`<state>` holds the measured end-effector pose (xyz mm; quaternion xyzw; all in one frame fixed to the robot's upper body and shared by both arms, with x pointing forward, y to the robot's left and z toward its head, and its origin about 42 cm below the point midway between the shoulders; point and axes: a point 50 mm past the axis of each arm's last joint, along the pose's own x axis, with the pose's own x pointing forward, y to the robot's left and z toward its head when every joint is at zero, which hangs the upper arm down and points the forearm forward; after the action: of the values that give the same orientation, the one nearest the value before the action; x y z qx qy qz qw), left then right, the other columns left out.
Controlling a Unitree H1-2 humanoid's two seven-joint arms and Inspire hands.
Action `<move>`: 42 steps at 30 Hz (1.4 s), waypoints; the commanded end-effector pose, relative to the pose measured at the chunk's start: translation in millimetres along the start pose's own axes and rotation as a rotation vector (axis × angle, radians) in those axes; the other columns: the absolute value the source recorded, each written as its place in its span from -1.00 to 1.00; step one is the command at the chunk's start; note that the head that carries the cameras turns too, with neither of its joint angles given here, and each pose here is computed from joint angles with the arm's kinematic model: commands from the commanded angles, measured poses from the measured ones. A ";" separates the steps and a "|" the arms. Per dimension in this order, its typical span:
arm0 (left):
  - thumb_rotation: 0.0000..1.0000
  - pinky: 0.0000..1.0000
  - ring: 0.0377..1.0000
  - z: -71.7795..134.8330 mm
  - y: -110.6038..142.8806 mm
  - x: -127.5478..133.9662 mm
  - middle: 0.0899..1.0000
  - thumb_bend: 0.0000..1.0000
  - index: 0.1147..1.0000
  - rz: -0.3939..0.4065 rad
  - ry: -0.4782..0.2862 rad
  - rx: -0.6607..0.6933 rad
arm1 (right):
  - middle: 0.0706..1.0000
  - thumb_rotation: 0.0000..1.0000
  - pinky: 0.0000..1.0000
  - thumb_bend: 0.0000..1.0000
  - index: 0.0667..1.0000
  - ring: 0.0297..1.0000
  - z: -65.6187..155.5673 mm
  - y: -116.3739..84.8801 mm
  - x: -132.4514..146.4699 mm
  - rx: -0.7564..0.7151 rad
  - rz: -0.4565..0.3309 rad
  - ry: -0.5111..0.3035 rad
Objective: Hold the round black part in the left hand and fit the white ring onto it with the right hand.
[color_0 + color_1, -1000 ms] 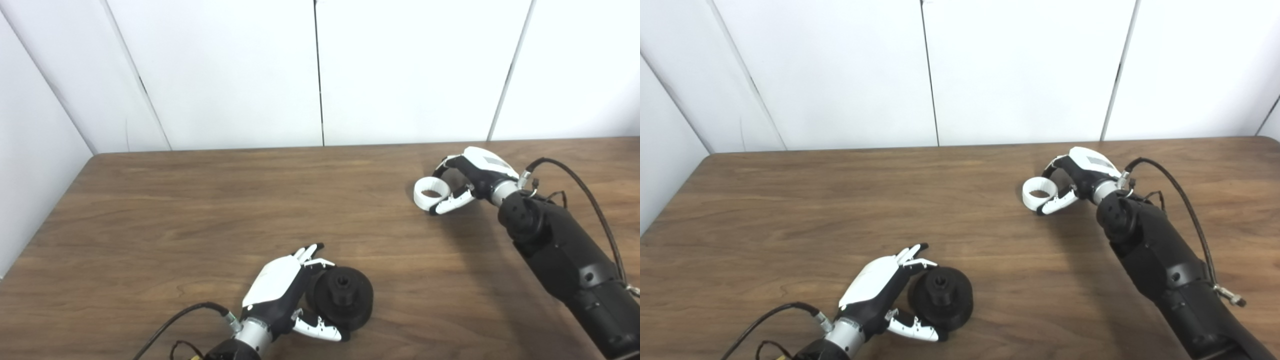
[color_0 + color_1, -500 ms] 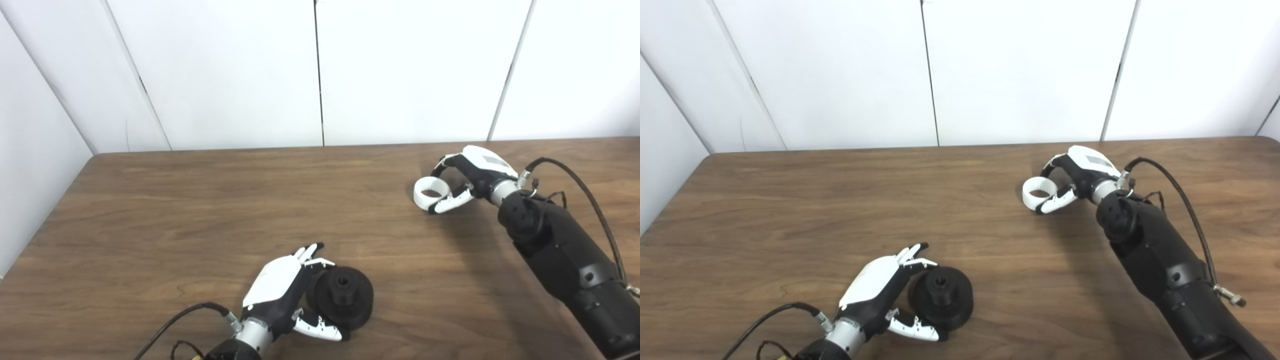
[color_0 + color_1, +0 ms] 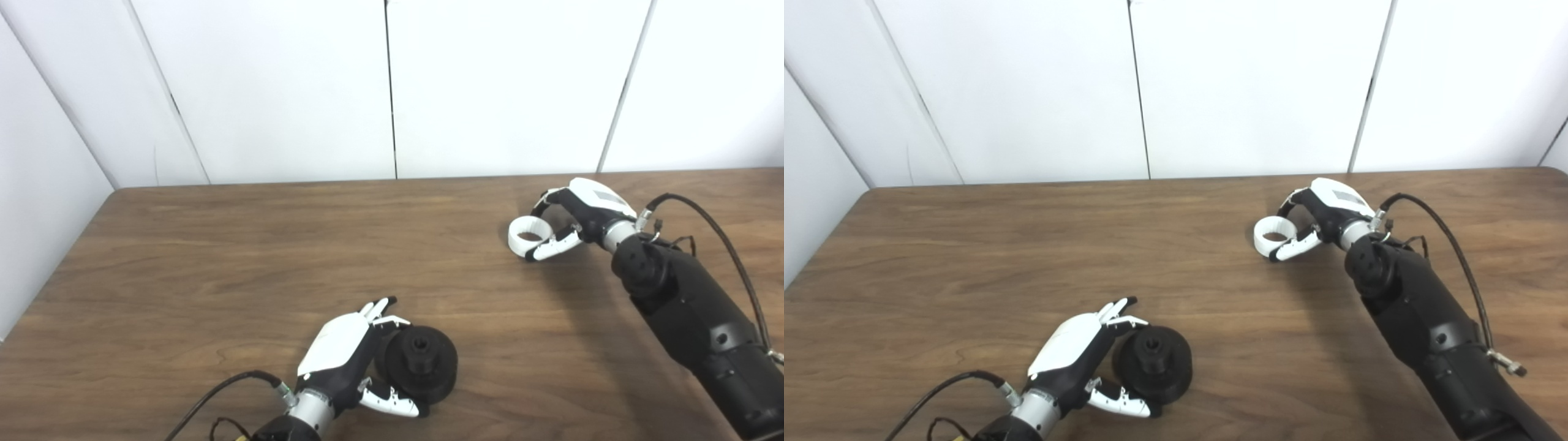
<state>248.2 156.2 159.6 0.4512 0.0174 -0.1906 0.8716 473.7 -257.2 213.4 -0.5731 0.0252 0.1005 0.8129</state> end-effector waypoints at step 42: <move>-0.58 0.91 1.00 -2.8 -11.8 3.1 1.00 0.77 0.37 -0.052 0.012 -0.008 | 0.71 -0.43 0.53 0.53 0.19 0.82 34.2 -59.8 -27.7 0.020 -0.144 -0.156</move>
<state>248.1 155.0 158.4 0.4507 0.0166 -0.1876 0.8726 453.8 -245.5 255.1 -0.5504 -0.0468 0.1054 0.8269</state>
